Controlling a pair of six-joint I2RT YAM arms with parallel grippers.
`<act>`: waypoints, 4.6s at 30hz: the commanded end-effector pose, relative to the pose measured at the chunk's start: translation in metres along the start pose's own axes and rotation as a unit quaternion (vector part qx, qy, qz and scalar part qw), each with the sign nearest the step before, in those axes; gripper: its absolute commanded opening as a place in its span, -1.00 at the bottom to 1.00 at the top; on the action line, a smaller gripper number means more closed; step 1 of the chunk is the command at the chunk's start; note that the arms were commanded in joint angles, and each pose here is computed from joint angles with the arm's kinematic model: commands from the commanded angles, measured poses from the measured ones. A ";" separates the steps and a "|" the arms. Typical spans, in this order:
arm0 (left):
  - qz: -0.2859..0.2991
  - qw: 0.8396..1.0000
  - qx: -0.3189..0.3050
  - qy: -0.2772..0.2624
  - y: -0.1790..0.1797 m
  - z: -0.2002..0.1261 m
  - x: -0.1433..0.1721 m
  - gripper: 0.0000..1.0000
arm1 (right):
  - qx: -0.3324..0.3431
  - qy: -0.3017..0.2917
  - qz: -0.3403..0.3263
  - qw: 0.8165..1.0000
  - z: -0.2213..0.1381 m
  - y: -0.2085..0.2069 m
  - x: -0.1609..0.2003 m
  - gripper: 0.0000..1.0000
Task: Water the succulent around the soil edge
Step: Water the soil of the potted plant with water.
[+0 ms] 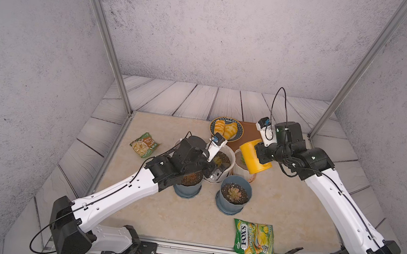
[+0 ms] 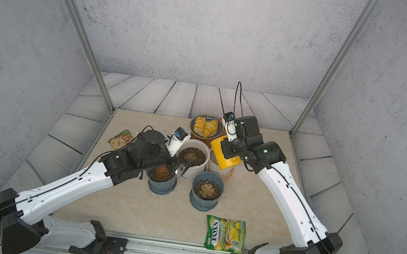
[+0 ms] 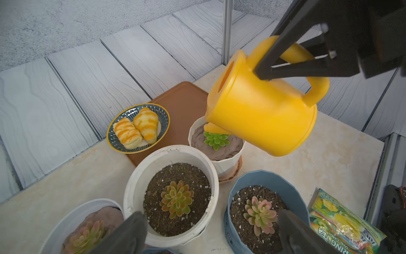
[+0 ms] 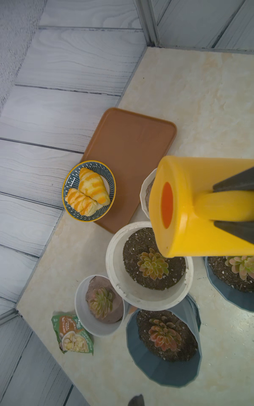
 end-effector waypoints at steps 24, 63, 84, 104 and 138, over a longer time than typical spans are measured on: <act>0.166 0.985 -0.034 0.019 -0.003 0.064 -0.050 0.97 | 0.023 0.399 -0.056 0.915 0.199 -0.023 0.087 -1.00; 0.161 0.986 -0.034 0.036 0.000 0.078 -0.035 0.97 | 0.144 0.411 -0.041 0.899 0.240 -0.083 0.086 -1.00; 0.169 0.984 -0.029 0.043 -0.004 0.081 -0.030 0.97 | 0.142 0.392 -0.030 0.908 0.191 -0.078 0.078 -1.00; 0.188 0.981 -0.027 0.045 -0.011 0.080 -0.027 0.97 | 0.095 0.408 0.014 0.908 0.147 -0.056 0.087 -1.00; 0.213 0.976 -0.027 0.044 -0.017 0.078 -0.025 0.97 | 0.053 0.389 0.036 0.919 0.230 -0.054 0.080 -1.00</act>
Point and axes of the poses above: each gripper's point midway between its finger pads, its own z axis out along the fingers, its own y axis along the line the jaws close on, x = y × z, the point moved 4 cm from there along -z, back along the fingers, and after that the axes turned 3 degrees about z, right-handed, at the moved point
